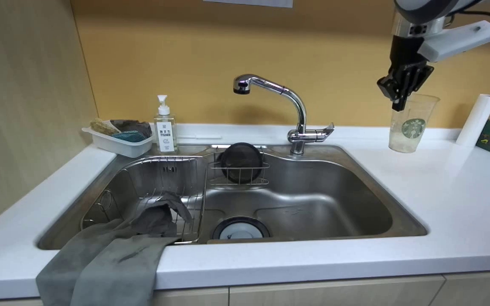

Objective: Remove the cup from the sink and place it on the counter right side of the sink

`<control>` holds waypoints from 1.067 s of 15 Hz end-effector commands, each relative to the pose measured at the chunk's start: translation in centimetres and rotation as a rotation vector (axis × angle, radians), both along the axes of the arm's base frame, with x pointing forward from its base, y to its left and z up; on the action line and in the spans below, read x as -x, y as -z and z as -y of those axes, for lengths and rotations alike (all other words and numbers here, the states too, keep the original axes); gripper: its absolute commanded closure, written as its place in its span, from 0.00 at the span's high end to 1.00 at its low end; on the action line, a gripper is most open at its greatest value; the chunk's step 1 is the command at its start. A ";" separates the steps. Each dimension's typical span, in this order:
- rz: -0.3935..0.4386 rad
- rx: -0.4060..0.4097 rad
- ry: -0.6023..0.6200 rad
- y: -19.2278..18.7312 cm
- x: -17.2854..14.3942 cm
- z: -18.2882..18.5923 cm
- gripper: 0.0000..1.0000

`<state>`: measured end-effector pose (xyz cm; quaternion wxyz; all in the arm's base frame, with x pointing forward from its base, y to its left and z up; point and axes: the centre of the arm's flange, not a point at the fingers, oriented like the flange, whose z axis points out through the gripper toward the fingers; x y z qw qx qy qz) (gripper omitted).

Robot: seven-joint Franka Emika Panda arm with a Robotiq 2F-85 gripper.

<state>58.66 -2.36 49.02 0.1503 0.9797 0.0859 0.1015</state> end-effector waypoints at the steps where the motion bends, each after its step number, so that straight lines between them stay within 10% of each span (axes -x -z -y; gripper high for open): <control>1: 0.029 -0.054 0.043 1.6 4.9 0.9 0.01; 16: 0.152 0.041 0.146 9.3 8.7 4.6 0.01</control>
